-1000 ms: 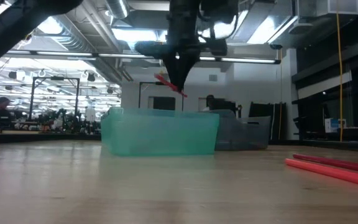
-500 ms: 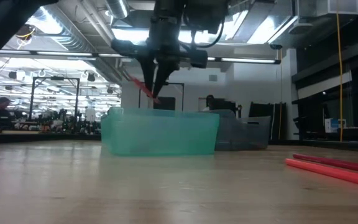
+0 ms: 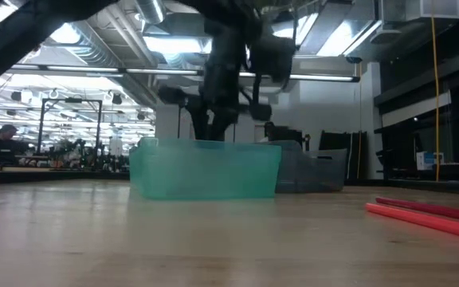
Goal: Sort pens & pencils
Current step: Put the top orange pencil into the light blue bin, then put the red pencil into the light blue bin
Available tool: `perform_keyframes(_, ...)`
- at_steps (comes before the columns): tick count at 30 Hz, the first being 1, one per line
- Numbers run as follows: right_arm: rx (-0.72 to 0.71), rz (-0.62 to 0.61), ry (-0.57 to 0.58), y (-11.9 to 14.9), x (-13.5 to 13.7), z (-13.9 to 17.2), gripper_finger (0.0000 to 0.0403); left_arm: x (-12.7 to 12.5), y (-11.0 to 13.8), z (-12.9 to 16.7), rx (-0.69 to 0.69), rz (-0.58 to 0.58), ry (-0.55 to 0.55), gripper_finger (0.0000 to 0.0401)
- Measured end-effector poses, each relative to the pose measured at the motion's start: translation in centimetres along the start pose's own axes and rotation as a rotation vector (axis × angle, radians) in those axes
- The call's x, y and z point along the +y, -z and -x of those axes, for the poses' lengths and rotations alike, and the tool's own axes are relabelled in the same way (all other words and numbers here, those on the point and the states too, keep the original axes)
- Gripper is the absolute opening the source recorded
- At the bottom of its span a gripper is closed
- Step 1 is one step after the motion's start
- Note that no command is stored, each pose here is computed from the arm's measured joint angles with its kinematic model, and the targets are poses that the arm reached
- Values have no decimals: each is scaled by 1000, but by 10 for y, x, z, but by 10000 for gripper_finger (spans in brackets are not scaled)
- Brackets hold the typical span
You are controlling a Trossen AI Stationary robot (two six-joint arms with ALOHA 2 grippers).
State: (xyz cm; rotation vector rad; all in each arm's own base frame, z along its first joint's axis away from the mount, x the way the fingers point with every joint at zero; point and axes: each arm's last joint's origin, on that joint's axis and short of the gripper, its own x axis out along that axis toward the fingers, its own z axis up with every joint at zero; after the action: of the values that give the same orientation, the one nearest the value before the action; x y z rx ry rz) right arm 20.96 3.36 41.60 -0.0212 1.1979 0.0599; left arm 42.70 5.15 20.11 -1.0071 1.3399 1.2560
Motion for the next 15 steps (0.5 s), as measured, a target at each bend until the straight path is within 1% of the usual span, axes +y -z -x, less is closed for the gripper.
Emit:
perform_keyframes(2, 4, 0, 0, 0, 0, 0, 74, -3, -4, -9, 21, -8, -17, 40)
perform_keyframes(4, 2, 2, 1, 0, 0, 0, 74, -3, -5, -11, 23, -9, -21, 38)
perform_keyframes(9, 1, 4, 0, 0, 0, 0, 74, -2, -4, -9, 3, -24, -25, 36)
perform_keyframes(15, -3, 4, 0, 0, 0, 0, 74, 1, 4, 0, -9, -54, -18, 54)
